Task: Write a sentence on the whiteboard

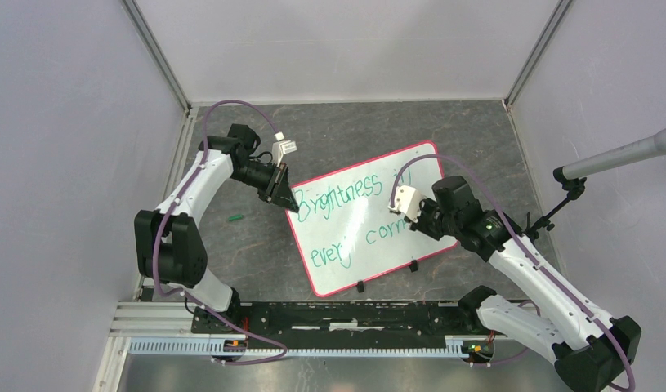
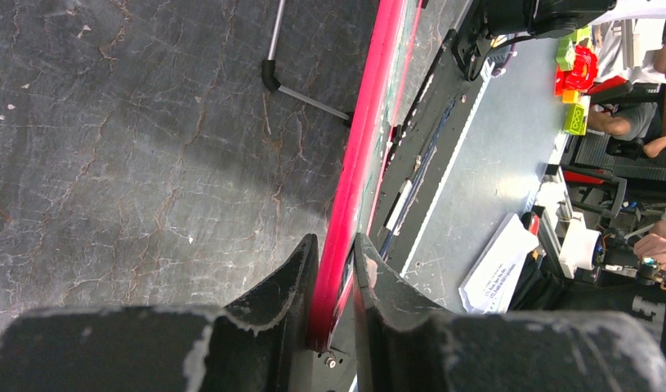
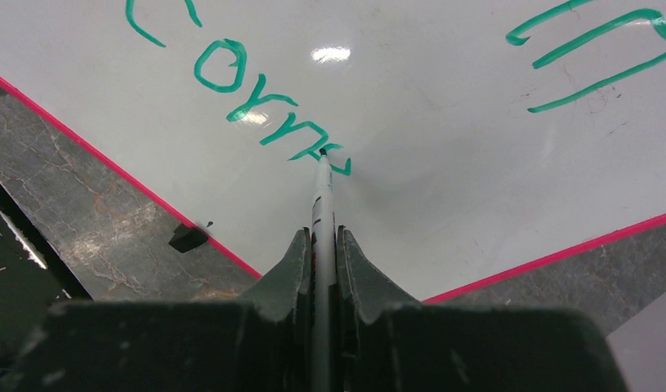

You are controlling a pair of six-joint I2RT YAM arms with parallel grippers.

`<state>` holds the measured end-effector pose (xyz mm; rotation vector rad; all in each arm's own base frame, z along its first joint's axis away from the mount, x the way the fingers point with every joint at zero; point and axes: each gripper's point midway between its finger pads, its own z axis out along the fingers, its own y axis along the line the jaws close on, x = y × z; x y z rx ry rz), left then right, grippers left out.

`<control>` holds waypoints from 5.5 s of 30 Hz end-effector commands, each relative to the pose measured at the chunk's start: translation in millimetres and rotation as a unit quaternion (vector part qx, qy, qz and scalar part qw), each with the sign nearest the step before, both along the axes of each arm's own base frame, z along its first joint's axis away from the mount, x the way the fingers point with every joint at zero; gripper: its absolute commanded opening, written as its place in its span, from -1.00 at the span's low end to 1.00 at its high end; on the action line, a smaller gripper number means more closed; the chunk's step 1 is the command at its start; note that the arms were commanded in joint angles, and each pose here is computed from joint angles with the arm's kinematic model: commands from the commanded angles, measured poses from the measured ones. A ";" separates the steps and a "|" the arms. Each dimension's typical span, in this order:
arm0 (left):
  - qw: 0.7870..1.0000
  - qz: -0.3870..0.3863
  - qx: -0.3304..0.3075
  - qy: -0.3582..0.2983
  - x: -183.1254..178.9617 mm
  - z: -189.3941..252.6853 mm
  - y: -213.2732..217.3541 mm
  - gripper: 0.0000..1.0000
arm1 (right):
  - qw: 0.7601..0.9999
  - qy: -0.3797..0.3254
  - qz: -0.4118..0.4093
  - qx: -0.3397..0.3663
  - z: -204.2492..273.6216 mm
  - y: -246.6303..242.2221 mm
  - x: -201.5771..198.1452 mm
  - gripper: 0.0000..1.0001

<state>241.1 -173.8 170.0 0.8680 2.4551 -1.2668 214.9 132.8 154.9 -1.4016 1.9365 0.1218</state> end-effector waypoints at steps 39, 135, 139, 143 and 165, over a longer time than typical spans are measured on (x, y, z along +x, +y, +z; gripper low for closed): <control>0.999 -0.027 0.035 -0.028 5.7 -19.6 -6.6 -0.95 | 0.995 -0.058 -0.071 0.046 43.2 -15.7 16.9 -1.00; 0.998 -0.029 0.042 -0.021 6.6 -26.0 -5.9 -0.95 | 0.996 -0.046 -0.074 -0.002 18.3 -31.4 26.3 -1.00; 0.999 -0.028 0.042 -0.020 7.1 -26.4 -5.9 -0.95 | 0.995 -0.052 -0.079 -0.002 21.8 -32.3 29.6 -1.00; 0.999 -0.028 0.042 -0.019 7.3 -26.5 -6.0 -0.95 | 0.995 -0.058 -0.086 -0.003 24.6 -33.4 32.7 -1.00; 0.999 -0.029 0.040 -0.019 7.1 -25.5 -7.1 -0.95 | 0.998 -0.036 -0.043 -0.011 31.6 -33.8 8.7 -1.00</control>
